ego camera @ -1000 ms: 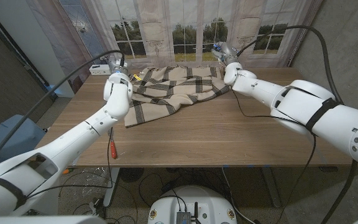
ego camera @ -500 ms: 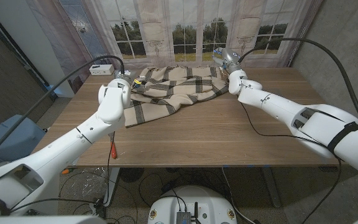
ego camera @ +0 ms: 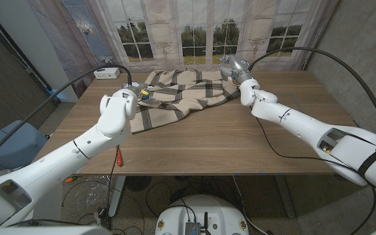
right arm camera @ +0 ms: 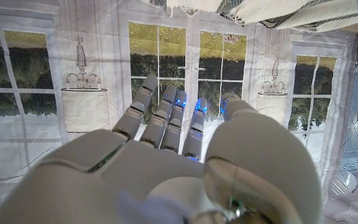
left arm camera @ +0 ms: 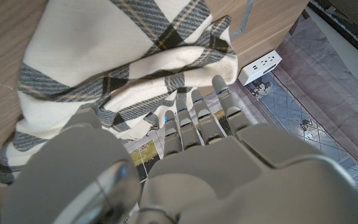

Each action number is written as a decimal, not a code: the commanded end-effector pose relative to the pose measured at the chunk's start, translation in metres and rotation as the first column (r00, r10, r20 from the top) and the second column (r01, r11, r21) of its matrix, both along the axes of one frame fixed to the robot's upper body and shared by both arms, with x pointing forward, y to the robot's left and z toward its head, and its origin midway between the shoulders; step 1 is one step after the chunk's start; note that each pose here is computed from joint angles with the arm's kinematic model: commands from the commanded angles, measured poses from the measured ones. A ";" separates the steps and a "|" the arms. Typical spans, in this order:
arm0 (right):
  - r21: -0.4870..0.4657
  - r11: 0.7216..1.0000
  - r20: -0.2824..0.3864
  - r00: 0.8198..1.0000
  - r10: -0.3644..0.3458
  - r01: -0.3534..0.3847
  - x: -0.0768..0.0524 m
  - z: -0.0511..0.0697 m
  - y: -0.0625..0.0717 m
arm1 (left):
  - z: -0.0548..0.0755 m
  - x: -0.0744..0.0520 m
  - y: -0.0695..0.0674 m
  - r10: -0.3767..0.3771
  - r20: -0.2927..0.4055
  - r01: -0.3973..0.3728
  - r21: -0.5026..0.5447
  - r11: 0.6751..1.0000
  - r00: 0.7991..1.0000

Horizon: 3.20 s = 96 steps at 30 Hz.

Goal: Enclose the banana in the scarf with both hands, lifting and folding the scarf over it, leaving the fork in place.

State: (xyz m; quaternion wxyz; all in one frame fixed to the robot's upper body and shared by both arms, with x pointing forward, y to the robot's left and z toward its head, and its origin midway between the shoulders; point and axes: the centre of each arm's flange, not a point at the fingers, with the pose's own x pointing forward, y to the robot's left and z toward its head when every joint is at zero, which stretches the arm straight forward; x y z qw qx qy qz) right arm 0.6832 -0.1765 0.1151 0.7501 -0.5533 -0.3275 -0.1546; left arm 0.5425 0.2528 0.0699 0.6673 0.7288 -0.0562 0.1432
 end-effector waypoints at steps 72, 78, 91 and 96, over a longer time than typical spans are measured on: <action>0.101 0.994 -0.097 0.994 0.059 -0.049 -0.006 -0.047 -0.035 | -0.103 0.062 -0.008 0.196 -0.171 -0.144 0.275 0.951 0.966; 0.061 0.997 -0.121 0.991 0.047 -0.040 -0.003 -0.049 -0.031 | -0.104 0.069 -0.003 0.189 -0.106 -0.152 0.286 0.946 0.976; -0.070 0.993 -0.244 0.967 0.071 -0.090 0.013 -0.060 -0.008 | -0.074 0.045 0.001 0.139 0.124 -0.178 0.413 0.893 0.983; -0.098 0.989 -0.282 0.956 0.081 -0.113 0.020 -0.063 0.001 | -0.060 0.027 0.009 0.084 0.236 -0.185 0.450 0.873 0.968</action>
